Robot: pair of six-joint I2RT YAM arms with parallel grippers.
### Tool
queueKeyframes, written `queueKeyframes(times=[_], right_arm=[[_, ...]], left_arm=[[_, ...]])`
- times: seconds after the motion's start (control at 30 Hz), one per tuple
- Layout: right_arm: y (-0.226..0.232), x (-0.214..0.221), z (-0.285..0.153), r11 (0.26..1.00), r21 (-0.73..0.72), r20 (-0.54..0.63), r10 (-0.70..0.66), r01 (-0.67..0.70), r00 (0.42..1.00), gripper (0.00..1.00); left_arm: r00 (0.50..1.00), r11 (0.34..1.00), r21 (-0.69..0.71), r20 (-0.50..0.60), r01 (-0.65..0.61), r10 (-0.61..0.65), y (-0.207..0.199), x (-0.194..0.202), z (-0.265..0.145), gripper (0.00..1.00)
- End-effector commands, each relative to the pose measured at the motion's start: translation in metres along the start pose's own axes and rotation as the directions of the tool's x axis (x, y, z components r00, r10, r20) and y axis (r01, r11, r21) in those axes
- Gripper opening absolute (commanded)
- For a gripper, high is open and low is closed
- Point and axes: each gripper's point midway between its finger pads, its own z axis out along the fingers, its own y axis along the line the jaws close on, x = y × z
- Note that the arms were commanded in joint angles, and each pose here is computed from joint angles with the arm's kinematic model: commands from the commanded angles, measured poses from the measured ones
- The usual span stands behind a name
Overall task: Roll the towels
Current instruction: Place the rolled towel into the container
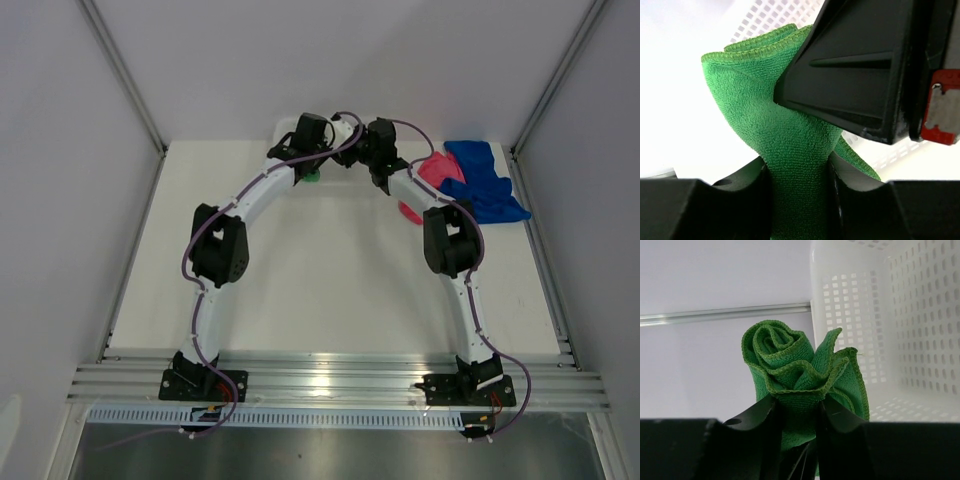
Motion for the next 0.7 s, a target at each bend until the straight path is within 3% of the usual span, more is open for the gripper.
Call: queueKeyframes(times=[0.0,0.1,0.27,0.37,0.5,0.67], right_arm=[[0.005,0.006,0.003,0.999,-0.038,-0.015,-0.01,0.009,1.0,0.19],[0.009,-0.001,0.001,0.998,-0.065,-0.004,-0.014,0.013,1.0,0.11],[0.01,-0.007,-0.004,0.995,-0.097,0.009,-0.021,0.022,1.0,0.05],[0.012,-0.008,-0.005,0.993,-0.109,0.008,-0.034,0.035,0.999,0.03],[0.014,-0.01,-0.008,0.991,-0.124,0.013,-0.05,0.052,0.999,0.0],[0.015,-0.013,-0.01,0.987,-0.146,0.013,-0.063,0.064,0.998,0.0]], left_arm=[[0.985,0.999,-0.028,0.171,-0.022,0.027,-0.001,-0.06,-0.022,0.11],[0.985,0.999,-0.035,0.171,-0.022,0.028,0.0,-0.06,-0.022,0.2],[0.986,1.0,0.003,0.168,0.005,-0.006,-0.005,-0.058,-0.024,0.3],[0.984,0.998,0.043,0.173,0.036,-0.043,-0.009,-0.061,-0.026,0.35],[0.982,0.994,0.093,0.171,0.061,-0.076,-0.016,-0.061,-0.029,0.52],[0.979,0.982,0.161,0.164,0.097,-0.123,-0.02,-0.062,-0.036,0.61]])
